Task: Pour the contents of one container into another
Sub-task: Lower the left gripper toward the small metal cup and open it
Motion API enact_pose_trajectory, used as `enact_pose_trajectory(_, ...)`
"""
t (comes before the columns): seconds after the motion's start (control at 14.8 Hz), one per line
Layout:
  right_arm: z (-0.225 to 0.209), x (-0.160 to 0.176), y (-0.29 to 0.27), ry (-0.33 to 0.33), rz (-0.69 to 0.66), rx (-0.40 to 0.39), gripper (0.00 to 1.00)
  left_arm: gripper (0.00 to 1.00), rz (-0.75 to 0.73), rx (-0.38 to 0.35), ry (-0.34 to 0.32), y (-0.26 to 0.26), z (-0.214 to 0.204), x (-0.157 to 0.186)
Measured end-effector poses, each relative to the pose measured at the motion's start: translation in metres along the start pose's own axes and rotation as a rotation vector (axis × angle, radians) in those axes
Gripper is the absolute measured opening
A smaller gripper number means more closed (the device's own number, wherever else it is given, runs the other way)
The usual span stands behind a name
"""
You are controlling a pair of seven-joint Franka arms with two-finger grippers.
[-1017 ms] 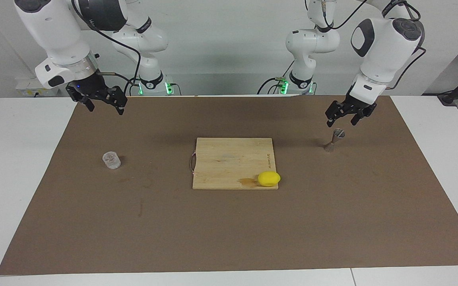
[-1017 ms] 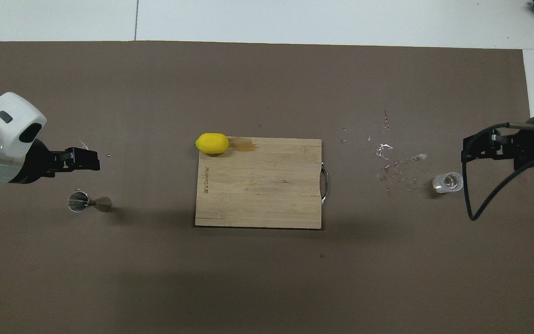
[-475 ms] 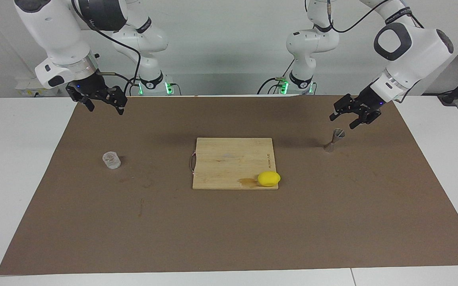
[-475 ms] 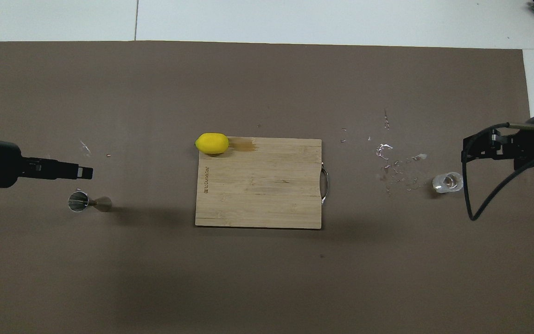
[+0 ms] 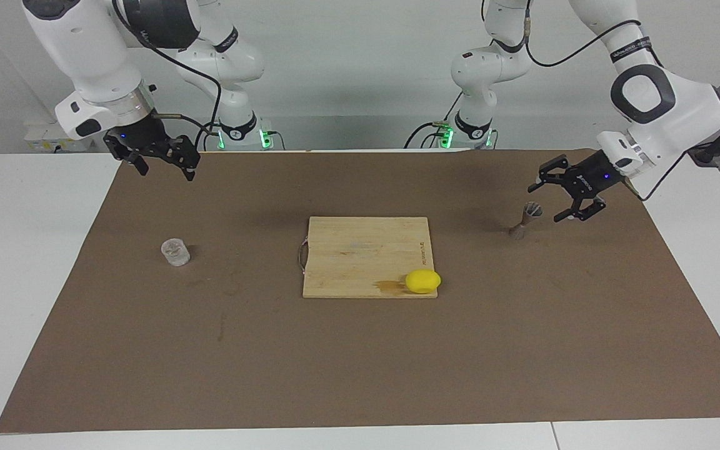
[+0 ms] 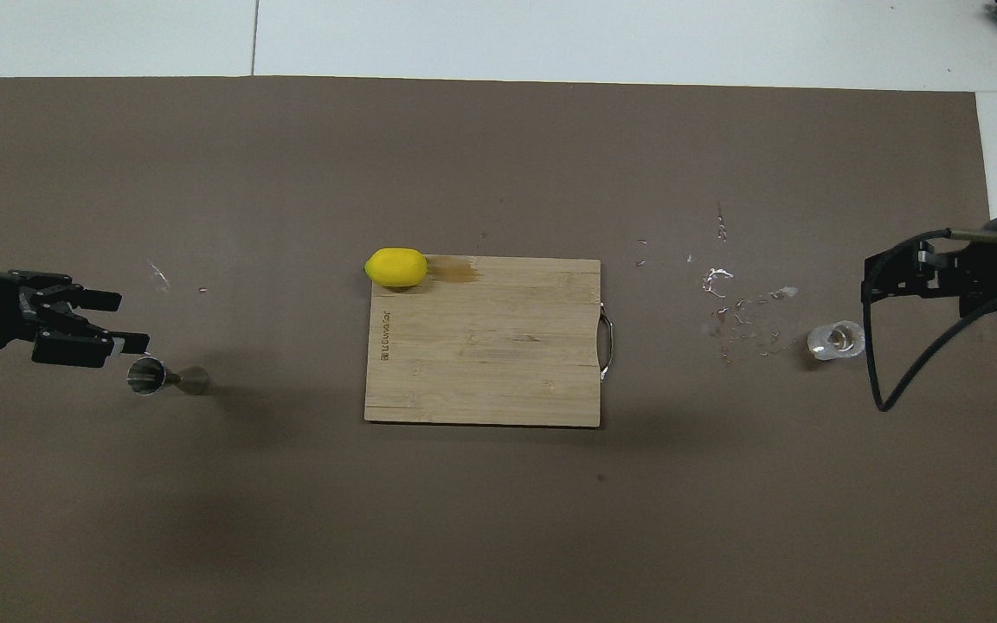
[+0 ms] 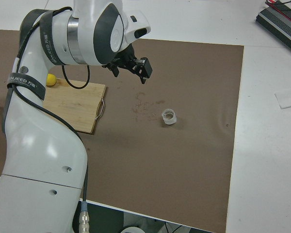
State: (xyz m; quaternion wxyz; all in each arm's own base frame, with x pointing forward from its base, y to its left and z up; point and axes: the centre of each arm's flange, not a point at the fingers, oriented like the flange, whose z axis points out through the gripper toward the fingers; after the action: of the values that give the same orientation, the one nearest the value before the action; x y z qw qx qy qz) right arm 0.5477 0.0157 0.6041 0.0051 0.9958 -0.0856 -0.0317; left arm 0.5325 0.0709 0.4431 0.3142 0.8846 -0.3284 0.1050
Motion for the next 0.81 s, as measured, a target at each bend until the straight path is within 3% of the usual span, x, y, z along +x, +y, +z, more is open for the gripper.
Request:
enact_pose_trajectory(0.27,0.000,0.000,0.000,0.000,0.000,0.000,1.00,1.00,0.212,-0.133,0.081,-0.064,0.000,-0.064)
enact_pose_trajectory(0.81,0.000,0.000,0.000,0.000,0.000,0.000,1.00,1.00,0.684,-0.169,0.224,-0.111,0.005,-0.116)
